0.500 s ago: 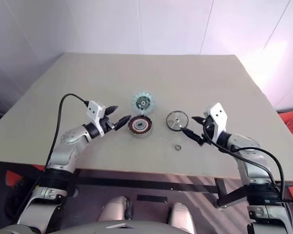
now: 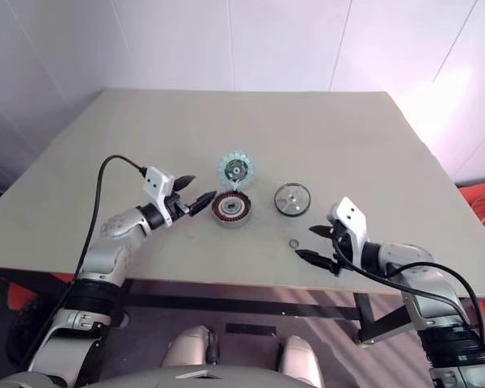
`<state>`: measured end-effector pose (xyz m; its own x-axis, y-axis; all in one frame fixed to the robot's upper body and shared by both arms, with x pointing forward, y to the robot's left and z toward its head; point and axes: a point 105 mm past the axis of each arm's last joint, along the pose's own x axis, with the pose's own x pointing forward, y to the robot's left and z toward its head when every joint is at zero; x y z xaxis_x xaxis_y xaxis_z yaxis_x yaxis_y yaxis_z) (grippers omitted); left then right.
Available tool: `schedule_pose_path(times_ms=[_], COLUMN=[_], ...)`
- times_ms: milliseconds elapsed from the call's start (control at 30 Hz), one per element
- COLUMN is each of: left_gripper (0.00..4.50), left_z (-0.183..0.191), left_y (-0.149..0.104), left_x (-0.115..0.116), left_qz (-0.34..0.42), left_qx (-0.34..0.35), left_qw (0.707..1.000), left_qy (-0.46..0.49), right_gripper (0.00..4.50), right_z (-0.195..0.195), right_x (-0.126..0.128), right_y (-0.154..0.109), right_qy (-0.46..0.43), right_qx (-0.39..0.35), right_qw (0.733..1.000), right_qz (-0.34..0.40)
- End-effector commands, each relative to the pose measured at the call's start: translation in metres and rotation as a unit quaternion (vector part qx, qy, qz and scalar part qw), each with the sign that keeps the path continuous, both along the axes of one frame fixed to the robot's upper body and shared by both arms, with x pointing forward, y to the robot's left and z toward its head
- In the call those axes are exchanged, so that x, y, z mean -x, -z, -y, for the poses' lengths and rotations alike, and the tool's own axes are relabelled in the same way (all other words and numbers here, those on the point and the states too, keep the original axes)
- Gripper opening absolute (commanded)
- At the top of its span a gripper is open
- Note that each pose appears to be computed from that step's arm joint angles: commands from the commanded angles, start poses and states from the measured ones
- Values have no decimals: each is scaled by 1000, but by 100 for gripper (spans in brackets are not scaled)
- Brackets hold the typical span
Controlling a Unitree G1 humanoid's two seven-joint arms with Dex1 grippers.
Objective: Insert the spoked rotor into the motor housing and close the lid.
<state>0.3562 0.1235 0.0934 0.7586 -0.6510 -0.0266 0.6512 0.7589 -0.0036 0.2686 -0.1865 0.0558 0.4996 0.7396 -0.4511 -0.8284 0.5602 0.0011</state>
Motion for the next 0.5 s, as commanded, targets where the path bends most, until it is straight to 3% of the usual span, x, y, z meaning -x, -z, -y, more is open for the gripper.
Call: schedule_pose_path(times_ms=[33, 267, 367, 500], left_gripper=[447, 447, 450, 450], left_z=[-4, -8, -8, -10], left_y=[-15, -16, -16, -16], left_x=[-3, -3, -3, -3], left_qz=[26, 27, 27, 28], left_qx=[0, -2, -3, -5], left_qw=[1000, 1000, 1000, 1000], left_qy=[-4, -8, -9, -11], right_gripper=[385, 385, 323, 187], right_z=[-7, -12, -12, -14], right_x=[-6, -11, -13, -12], right_y=[-12, -11, -11, -11], right_qy=[-18, -17, -15, -17], right_qx=[24, 34, 35, 35], right_qw=[999, 998, 998, 998], right_qz=[37, 47, 49, 49])
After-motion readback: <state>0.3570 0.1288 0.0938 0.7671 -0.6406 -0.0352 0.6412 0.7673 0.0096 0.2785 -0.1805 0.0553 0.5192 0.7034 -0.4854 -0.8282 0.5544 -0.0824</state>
